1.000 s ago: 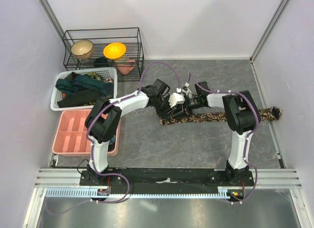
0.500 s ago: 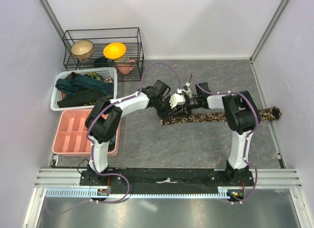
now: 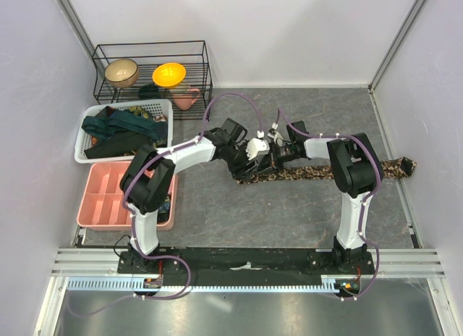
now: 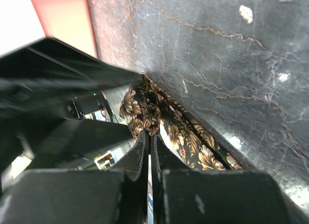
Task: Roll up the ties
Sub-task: Roll the tie at the center of the board.
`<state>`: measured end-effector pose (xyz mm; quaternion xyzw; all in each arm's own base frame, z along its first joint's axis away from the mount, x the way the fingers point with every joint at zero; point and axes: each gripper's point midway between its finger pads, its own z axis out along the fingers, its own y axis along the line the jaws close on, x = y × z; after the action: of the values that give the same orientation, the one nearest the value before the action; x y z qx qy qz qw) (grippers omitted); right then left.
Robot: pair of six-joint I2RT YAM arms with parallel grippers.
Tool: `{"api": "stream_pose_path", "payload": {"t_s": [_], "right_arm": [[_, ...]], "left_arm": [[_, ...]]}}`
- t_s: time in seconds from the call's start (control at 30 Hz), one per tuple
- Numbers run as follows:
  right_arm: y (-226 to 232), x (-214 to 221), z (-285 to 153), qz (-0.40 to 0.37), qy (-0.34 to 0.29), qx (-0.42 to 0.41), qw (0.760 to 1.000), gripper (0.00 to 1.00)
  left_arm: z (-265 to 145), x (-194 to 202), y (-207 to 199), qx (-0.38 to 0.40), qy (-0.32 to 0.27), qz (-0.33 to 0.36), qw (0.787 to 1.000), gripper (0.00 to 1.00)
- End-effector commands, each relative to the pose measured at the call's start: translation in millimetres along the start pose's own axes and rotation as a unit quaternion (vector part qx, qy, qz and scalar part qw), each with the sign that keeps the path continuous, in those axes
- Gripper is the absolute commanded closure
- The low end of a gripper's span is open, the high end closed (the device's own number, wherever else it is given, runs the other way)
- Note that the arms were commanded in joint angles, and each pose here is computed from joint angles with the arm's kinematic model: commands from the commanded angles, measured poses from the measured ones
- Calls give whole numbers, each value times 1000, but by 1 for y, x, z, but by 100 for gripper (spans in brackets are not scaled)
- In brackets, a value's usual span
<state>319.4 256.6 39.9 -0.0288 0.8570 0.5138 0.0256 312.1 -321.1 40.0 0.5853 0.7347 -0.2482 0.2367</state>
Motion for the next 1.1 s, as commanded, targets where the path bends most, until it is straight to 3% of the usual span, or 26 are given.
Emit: {"api": "stream_pose_path", "payload": {"t_s": [0.0,0.3,0.43,0.67,0.8,0.97,1.0,1.07], "right_arm": [[1,-7,1,-39,-1,4,999,100],[-2,-5,2,-47,3,-1,999,100],[0,-6,2,-50,2,-6,999,100],[6,-5,1,-44,2,-12,999,100],[12,-4,1,-36,-2,-22,999,100],[16,-3,9,-21,-4,-34,999,97],[16,-3,9,-20,-5,-33,999,95],[13,-3,9,-19,-5,-29,999,79]], "left_arm": [[-28,-21,12,-30,-37,35,998,33],[-3,-22,-1,-1,-9,70,998,13],[11,-22,-3,-4,9,73,997,12],[22,6,-6,-2,79,95,992,36],[12,29,-12,10,107,121,987,57],[4,45,-16,21,114,143,983,64],[4,48,-16,25,114,148,982,64],[3,49,-15,26,112,146,983,64]]}}
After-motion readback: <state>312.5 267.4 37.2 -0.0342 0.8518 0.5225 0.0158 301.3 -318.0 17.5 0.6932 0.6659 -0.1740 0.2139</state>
